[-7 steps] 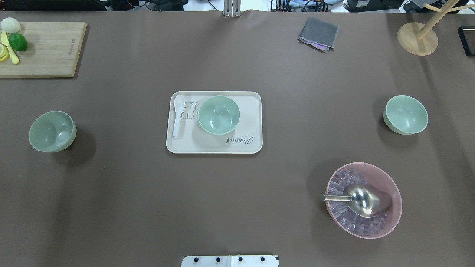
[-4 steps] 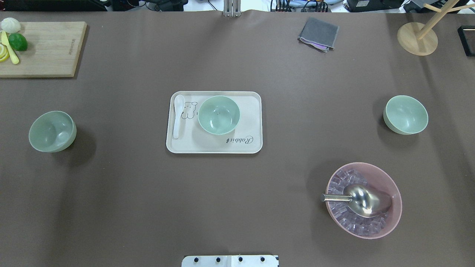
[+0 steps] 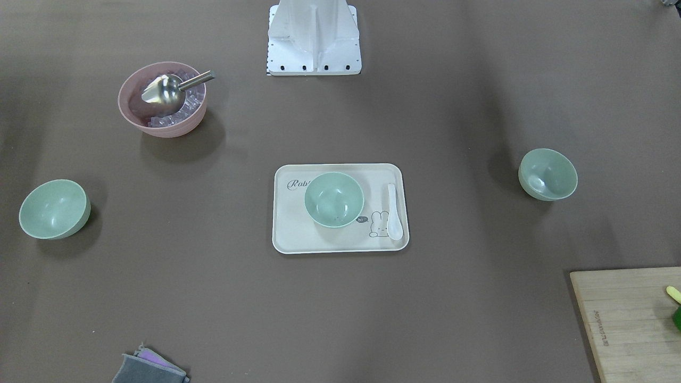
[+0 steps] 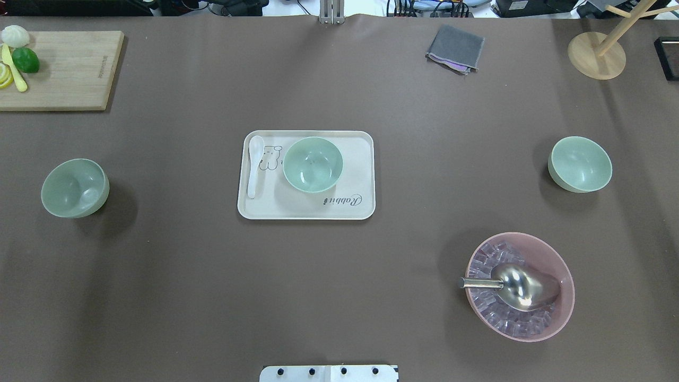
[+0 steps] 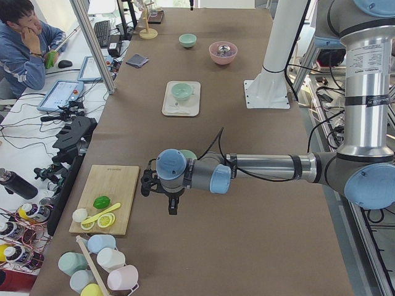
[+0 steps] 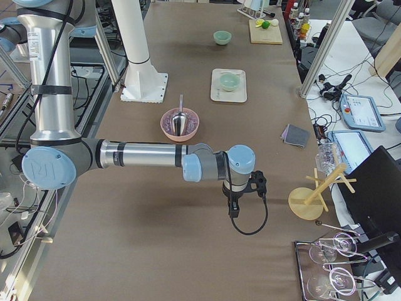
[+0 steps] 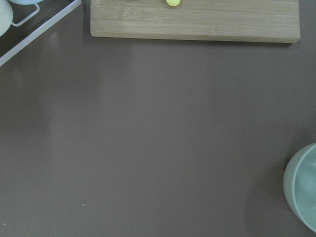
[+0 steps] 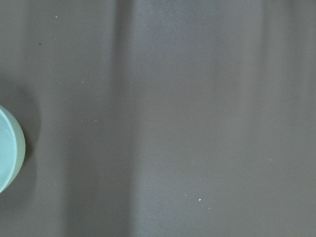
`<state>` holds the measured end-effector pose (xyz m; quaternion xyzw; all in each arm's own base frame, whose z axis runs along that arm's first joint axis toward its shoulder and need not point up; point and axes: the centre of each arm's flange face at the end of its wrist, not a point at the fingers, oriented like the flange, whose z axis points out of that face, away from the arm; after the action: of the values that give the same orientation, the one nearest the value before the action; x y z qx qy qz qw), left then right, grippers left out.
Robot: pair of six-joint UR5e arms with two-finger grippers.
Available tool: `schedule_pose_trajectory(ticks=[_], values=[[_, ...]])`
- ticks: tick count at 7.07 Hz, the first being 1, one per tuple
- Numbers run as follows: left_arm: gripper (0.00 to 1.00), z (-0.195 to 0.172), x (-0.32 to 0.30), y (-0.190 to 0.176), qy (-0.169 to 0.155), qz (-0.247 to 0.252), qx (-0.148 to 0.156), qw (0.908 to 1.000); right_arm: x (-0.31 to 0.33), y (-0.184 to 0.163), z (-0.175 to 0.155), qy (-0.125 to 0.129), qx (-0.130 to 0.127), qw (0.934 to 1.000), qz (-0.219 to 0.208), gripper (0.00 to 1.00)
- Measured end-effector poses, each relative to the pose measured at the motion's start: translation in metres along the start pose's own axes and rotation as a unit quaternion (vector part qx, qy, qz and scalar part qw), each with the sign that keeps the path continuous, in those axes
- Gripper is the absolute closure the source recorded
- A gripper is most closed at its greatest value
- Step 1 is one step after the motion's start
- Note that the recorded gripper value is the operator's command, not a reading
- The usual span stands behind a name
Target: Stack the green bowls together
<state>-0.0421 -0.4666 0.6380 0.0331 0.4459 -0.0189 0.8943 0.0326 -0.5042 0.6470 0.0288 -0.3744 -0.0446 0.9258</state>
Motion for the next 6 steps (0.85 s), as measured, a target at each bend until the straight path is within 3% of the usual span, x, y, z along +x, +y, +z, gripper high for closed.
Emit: schedule_pose_trajectory(ticks=[3, 6], values=[[0.03, 0.001, 0.012, 0.0, 0.005, -0.002, -0.003, 1.0, -0.004, -0.001, -0.006, -0.009, 0.007, 0.9999, -0.002, 0.0], [0.03, 0.018, 0.072, -0.004, 0.011, -0.003, -0.016, 0.9998, -0.012, -0.002, -0.014, -0.013, 0.014, 0.9998, -0.007, 0.0]])
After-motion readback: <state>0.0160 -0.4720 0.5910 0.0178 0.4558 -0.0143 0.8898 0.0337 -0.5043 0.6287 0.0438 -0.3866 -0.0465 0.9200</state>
